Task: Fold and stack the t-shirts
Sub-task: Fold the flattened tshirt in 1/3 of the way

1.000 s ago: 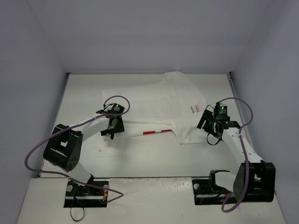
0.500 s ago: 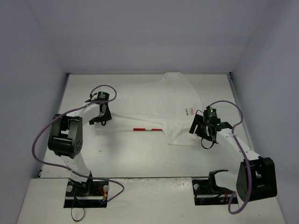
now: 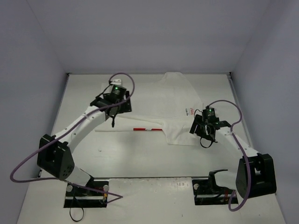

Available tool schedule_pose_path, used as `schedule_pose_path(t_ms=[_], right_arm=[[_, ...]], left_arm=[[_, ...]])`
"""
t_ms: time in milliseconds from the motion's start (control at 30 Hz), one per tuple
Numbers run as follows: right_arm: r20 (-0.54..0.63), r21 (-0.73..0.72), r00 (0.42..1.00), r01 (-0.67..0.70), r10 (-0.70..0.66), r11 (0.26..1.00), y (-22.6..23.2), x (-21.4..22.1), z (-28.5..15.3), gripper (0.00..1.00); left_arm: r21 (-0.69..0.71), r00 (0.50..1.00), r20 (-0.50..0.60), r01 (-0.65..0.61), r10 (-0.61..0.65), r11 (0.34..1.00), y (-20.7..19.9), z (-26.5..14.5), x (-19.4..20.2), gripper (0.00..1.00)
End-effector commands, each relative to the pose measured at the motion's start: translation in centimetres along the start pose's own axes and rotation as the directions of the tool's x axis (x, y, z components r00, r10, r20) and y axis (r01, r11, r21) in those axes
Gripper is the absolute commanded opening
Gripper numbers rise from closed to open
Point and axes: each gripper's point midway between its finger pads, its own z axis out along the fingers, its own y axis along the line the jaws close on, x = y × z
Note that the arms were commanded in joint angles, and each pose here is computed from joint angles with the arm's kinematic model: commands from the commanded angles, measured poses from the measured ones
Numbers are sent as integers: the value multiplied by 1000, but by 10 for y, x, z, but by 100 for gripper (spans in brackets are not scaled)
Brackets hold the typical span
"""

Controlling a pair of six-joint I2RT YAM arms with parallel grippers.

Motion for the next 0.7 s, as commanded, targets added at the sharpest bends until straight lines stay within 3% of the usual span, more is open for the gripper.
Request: schedule_pose_path(t_ms=[0,267,400,667], right_arm=[[23,81,1000,-9,7,997,-12,-4,4,61],[6,154,999,-47,47,987,-27,8,8,60],[-6,166,998,-61,63,984,-31,17,10,59],[-14,183,998,-58,61,981,-29,30,12,56]], left_arm=[[254,995,-68,82,-66,964,-97,-51,30,69],[364,982,-180,8,62,931,-205,-46,98,68],[383,968,-229,-4,99,924,-229,-32,122,68],[426,958,-244,-32,149,904,-254,-42,155,65]])
